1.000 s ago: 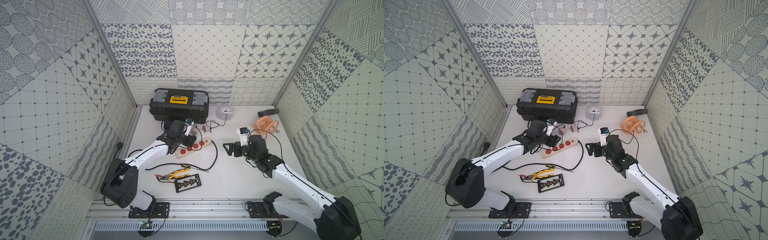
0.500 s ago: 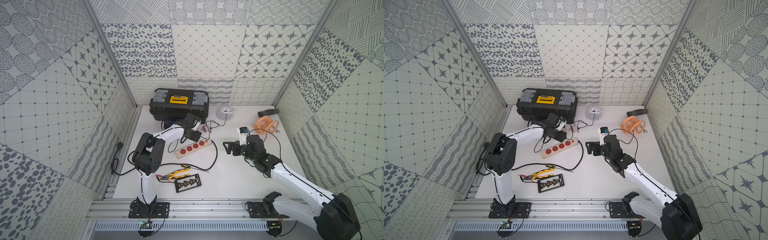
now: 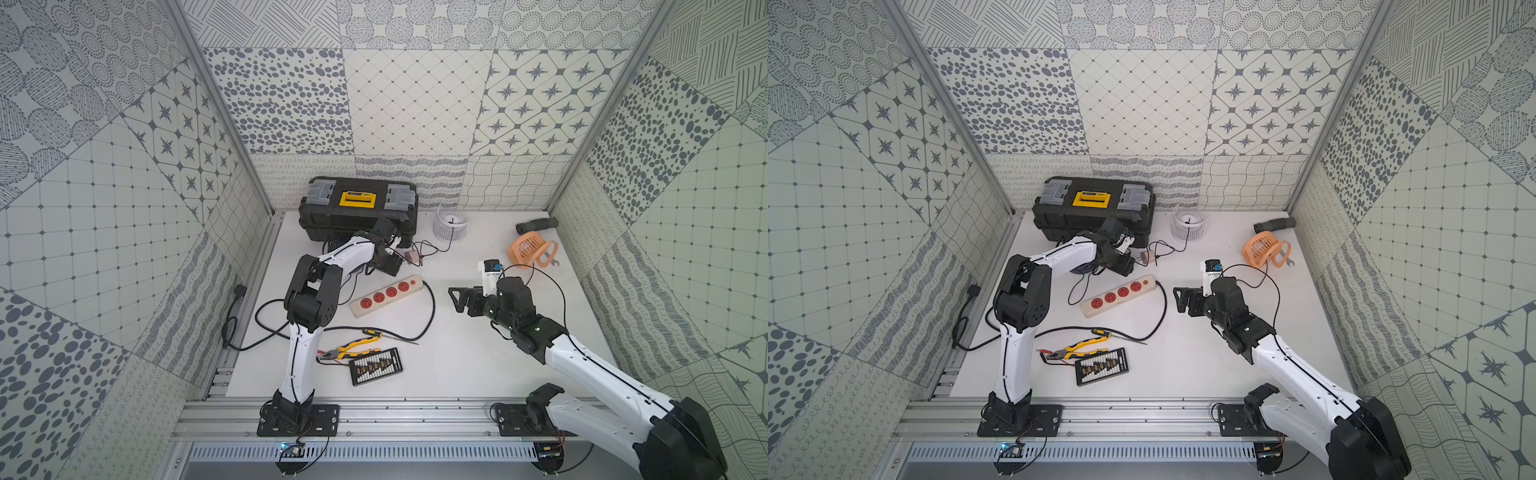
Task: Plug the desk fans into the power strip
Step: Pick up the plug from the center of the board.
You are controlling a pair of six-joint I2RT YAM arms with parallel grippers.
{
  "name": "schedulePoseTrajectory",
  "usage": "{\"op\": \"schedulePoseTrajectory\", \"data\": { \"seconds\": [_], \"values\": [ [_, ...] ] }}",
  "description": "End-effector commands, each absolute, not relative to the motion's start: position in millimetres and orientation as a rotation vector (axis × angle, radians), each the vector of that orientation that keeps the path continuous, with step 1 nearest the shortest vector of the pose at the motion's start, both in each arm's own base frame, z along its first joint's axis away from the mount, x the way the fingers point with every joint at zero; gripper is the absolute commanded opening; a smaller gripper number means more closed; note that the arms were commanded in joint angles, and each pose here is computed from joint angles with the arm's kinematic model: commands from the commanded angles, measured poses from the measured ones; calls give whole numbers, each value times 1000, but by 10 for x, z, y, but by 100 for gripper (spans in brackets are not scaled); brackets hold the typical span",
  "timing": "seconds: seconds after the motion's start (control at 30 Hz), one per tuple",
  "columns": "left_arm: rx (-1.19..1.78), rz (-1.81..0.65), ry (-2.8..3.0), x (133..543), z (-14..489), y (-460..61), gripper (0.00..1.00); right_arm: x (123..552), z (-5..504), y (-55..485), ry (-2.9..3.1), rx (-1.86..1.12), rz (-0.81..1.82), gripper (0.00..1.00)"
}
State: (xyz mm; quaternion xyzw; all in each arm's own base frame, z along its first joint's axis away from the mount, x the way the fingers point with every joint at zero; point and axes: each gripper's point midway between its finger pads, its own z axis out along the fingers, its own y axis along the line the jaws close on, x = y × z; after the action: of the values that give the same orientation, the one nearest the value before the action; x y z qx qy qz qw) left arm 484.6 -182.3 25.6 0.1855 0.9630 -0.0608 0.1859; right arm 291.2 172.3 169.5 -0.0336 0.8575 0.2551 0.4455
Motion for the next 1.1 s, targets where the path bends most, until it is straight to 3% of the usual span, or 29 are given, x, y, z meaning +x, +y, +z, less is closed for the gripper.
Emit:
{"op": "schedulePoseTrajectory", "data": {
  "seconds": [0.0, 0.6, 0.9, 1.07],
  "values": [
    [499, -170, 2785, 4782, 210, -1733, 75, 2918, 1809, 1741, 2075, -73, 659, 97],
    [580, -150, 2794, 4903, 120, -1893, 64, 2920, 1717, 1739, 2099, -61, 656, 97],
    [587, -107, 2765, 4870, 161, -1882, 38, 2888, 1661, 1724, 2111, -63, 651, 97],
    [563, -71, 2666, 4727, 480, -1788, 35, 2867, 1751, 1717, 2101, -43, 672, 97]
  ]
}}
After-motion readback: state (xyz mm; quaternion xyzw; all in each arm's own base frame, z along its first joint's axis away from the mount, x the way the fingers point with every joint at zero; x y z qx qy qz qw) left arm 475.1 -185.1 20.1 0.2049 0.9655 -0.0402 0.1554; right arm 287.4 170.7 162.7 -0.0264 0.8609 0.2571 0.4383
